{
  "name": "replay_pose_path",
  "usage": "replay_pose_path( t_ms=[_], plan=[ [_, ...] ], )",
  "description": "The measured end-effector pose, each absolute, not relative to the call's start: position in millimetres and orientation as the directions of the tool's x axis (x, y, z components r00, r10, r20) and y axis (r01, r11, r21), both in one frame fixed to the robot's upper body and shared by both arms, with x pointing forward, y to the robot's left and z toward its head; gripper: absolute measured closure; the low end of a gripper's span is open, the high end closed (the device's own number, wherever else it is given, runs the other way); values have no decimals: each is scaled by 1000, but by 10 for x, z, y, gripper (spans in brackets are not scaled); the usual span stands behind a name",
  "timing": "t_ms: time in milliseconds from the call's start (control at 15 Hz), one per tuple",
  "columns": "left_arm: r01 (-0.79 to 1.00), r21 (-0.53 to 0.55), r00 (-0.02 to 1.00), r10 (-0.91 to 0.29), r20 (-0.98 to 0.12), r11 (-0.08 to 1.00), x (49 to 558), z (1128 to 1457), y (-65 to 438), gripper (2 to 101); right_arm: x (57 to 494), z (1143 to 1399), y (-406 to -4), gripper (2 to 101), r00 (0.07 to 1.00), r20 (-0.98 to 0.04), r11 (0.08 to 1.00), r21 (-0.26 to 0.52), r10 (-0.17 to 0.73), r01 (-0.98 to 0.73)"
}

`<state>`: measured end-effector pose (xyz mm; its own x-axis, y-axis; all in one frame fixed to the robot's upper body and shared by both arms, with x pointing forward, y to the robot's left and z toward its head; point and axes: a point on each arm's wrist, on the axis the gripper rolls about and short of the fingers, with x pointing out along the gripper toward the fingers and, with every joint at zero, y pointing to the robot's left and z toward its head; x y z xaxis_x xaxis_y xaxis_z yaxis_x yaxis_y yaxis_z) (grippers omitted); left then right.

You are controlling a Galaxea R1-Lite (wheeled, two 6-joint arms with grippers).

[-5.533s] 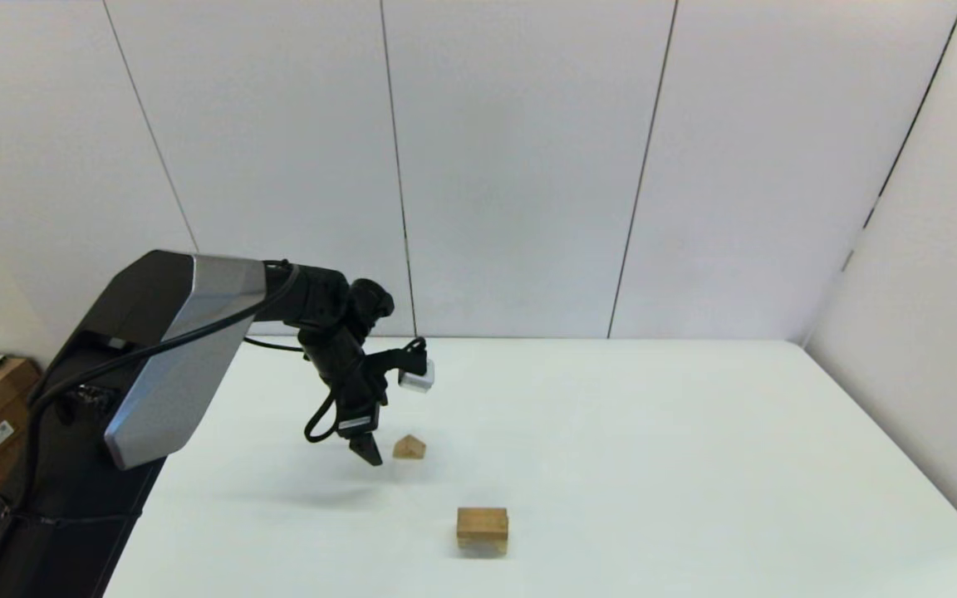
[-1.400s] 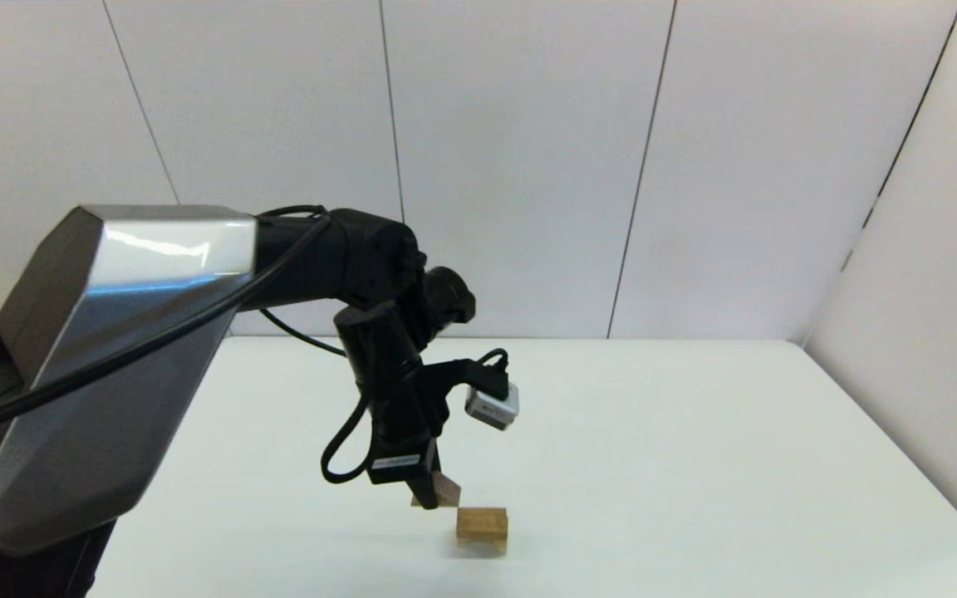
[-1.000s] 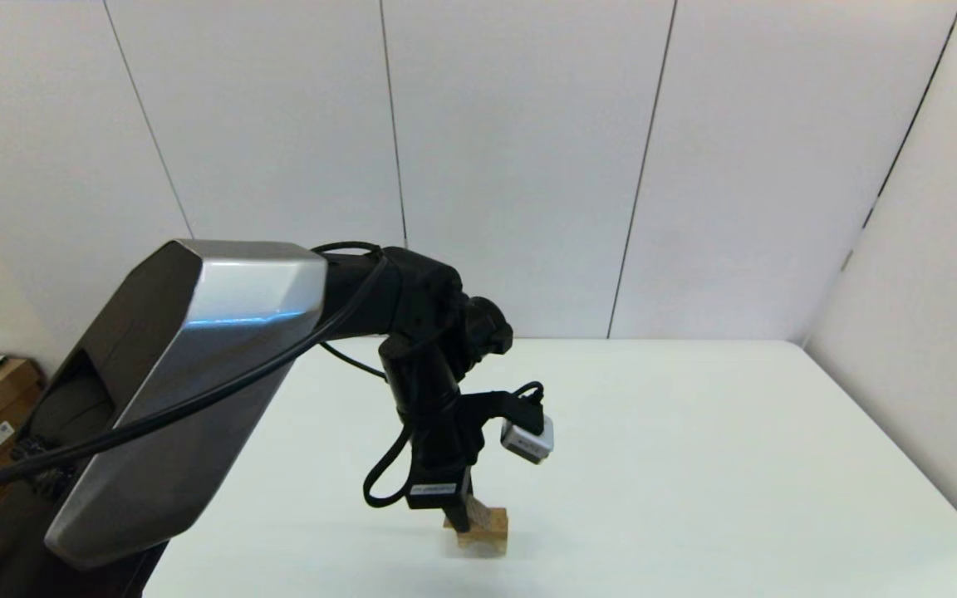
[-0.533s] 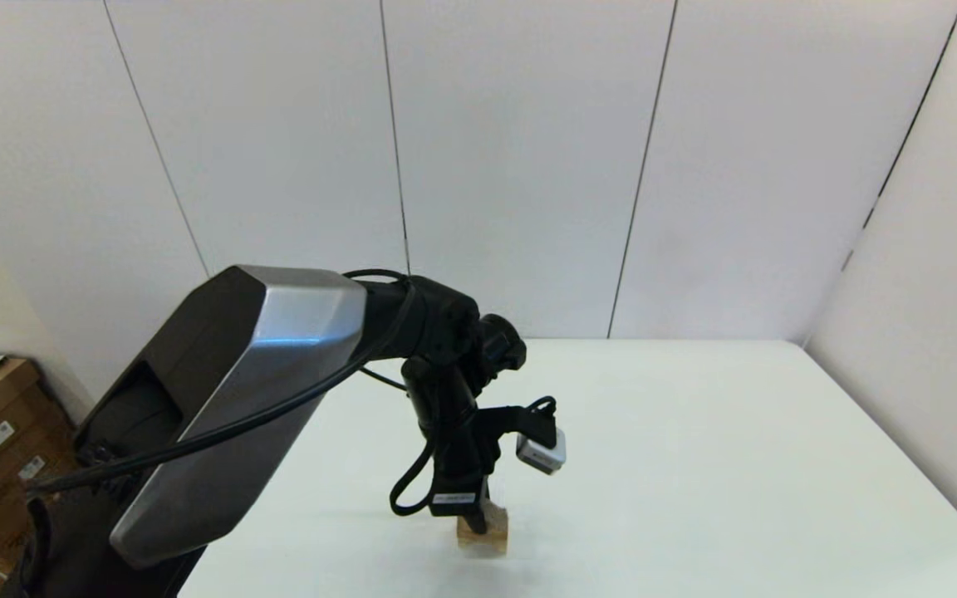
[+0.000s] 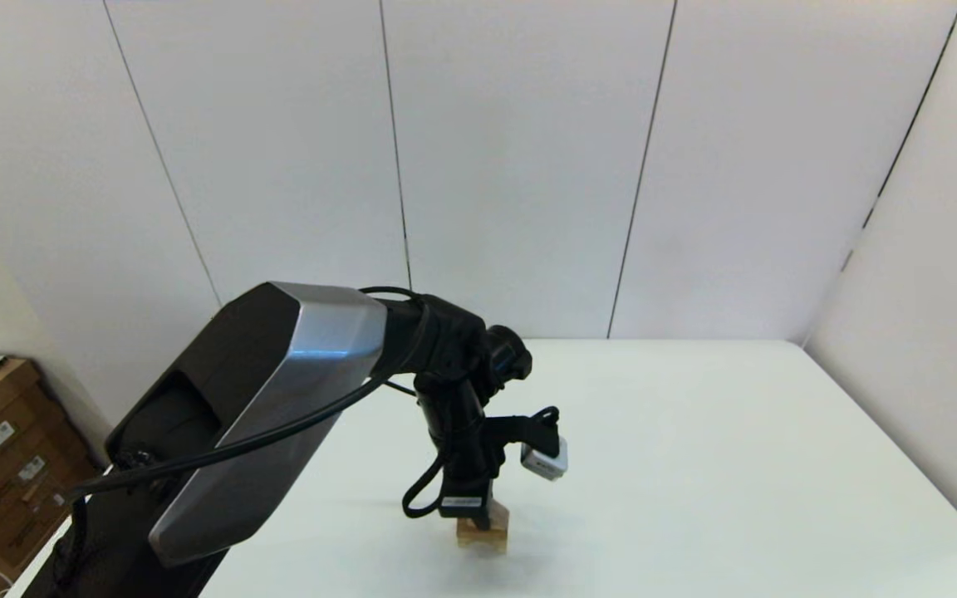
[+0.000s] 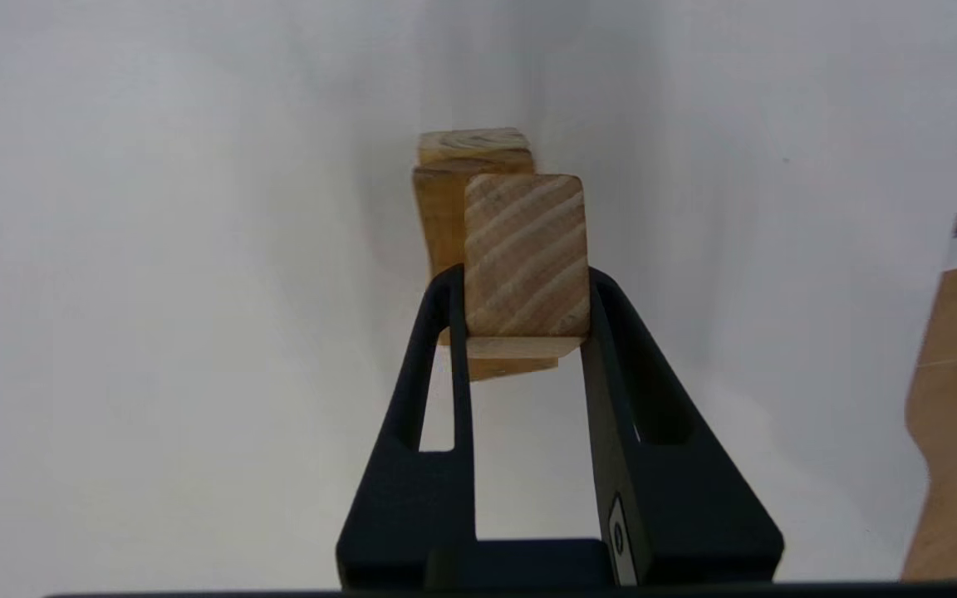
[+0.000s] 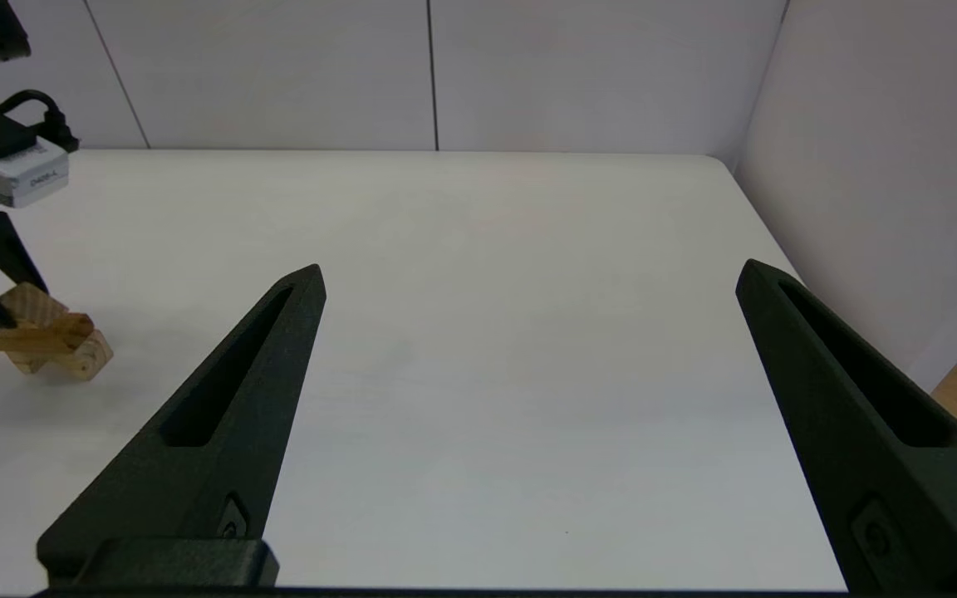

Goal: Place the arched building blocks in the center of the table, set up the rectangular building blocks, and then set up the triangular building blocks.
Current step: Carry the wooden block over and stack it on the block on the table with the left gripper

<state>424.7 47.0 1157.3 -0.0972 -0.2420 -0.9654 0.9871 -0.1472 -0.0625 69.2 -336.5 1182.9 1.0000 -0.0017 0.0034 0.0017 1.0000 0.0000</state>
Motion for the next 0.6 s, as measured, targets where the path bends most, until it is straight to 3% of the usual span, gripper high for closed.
replay_pose_path(
  t_ms=[600],
  plan=[
    [989, -65, -94, -223, -970, -136, 4272, 11536, 499, 798, 692, 11829, -3365, 43, 1000, 4, 1000, 0, -1, 1]
  ],
)
